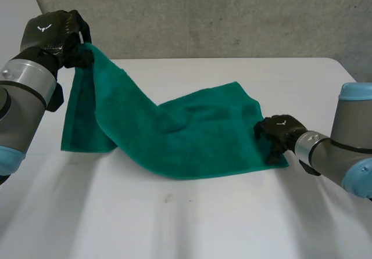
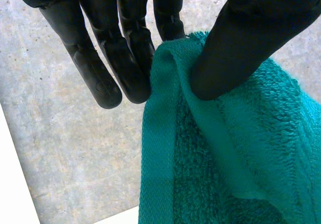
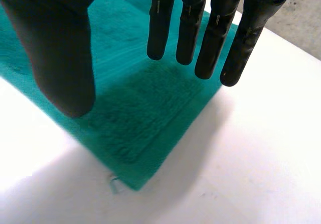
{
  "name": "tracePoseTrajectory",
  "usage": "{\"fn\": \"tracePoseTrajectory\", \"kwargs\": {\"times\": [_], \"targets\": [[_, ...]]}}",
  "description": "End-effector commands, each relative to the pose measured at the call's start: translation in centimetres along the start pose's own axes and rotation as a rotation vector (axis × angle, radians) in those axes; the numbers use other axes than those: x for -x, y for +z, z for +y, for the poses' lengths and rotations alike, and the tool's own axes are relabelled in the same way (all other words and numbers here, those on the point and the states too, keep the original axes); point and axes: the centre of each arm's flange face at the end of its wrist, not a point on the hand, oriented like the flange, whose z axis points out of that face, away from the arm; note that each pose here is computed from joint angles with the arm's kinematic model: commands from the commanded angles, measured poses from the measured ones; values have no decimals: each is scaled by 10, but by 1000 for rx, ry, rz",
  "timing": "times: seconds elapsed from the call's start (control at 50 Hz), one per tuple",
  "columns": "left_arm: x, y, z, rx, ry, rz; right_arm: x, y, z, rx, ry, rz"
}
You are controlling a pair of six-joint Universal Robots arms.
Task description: Fold the towel.
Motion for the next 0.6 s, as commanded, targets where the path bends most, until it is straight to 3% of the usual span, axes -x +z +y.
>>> {"fn": "tracePoseTrajectory", "kwargs": {"times": [0.02,0.6], "targets": [[-1,0,0,0,0,2,-6,-9,3,34,20,1],[-1,-1,2,5,-1,3,-9,16,19,21,-21,21]]}}
